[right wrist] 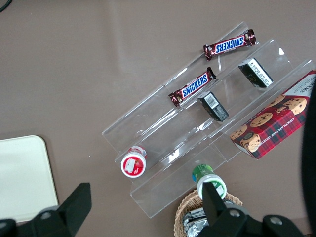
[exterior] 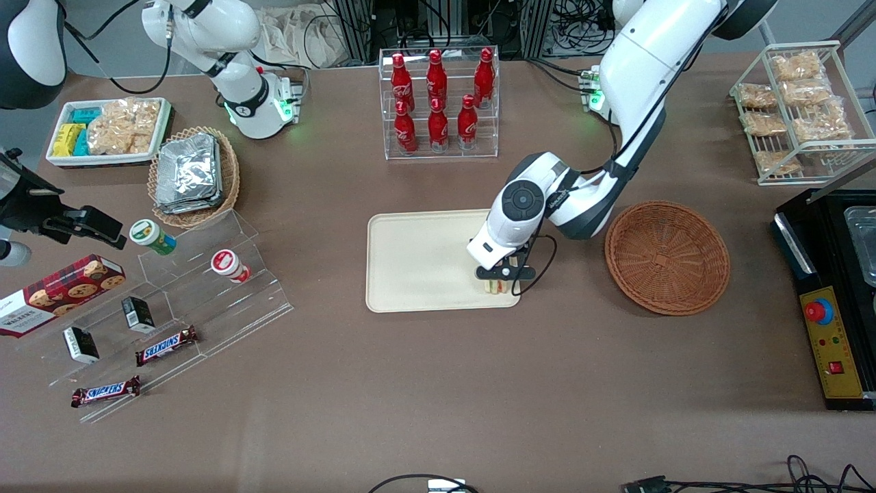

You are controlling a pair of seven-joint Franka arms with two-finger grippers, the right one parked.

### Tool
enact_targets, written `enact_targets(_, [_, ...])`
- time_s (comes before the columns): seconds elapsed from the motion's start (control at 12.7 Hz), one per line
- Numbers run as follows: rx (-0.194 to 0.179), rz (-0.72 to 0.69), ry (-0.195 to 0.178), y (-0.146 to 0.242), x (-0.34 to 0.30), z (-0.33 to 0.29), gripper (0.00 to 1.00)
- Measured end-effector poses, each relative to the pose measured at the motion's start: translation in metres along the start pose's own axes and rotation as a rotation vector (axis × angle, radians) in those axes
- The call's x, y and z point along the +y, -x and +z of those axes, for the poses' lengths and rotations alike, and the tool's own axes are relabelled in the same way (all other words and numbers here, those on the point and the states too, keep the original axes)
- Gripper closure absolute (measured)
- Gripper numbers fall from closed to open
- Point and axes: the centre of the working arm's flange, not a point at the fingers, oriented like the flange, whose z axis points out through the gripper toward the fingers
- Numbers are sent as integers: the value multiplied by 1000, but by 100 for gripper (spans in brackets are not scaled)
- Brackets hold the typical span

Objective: Place sandwich from basket to tray
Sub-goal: 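Lower the sandwich onto the tray and open the left gripper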

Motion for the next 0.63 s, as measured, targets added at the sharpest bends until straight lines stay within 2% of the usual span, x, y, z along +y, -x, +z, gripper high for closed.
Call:
enact_targets(0.16, [5,-6,5,-1,-1,1,70])
enact_targets(0.24, [5,-11,5,-1,-2,1,64])
enact_targets(0.55, [20,-26,4,-9,-2,-12,21])
enact_targets(0.63, [14,-29,-14,-14,-1,-30,10])
